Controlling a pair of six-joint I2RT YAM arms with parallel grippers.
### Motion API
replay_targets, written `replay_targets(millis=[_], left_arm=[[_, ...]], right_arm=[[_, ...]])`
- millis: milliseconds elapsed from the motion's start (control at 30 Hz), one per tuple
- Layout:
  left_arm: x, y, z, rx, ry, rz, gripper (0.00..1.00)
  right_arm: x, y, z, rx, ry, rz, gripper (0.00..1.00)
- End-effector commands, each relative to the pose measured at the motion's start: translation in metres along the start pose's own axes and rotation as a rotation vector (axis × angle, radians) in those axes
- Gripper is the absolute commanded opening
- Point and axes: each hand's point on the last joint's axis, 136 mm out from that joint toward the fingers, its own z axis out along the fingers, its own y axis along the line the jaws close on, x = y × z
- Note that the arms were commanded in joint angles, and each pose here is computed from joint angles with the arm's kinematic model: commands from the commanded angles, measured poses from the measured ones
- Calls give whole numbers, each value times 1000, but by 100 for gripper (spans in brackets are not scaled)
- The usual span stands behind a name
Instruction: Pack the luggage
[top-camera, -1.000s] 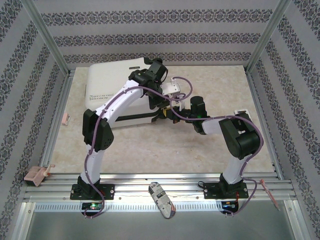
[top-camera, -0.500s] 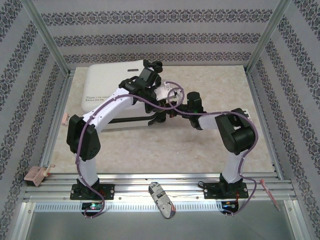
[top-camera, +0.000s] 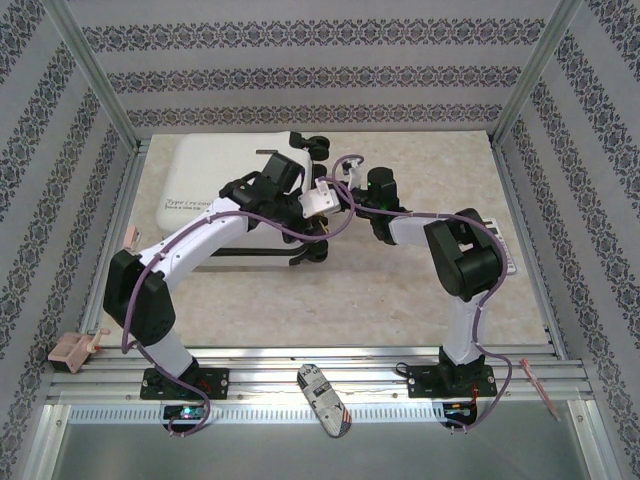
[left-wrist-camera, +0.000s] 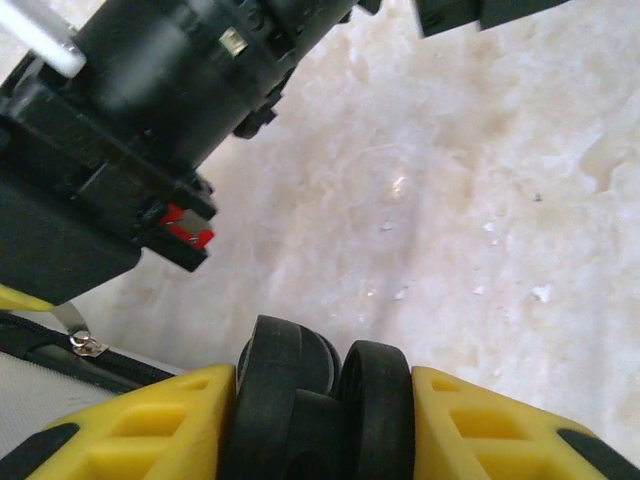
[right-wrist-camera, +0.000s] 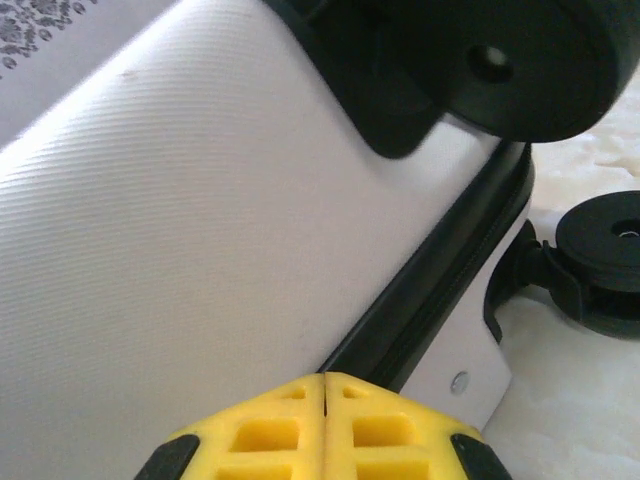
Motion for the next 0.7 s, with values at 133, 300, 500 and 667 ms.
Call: replay_targets(millis=[133, 300, 500, 667], left_arm=[[-7, -68, -25, 158, -101, -180, 57], [-15, -45, -46, -33, -198, -233, 81], [-3, 11, -107, -481, -308, -416, 93], [41, 41, -165, -806, -291, -640, 94]], right_arm=[[-46, -40, -5, 118, -161, 0, 0], [-40, -38, -20, 133, -156, -14, 0], [-34, -26, -41, 119, -138, -39, 0], [-58, -18, -52, 83, -156, -31, 23]])
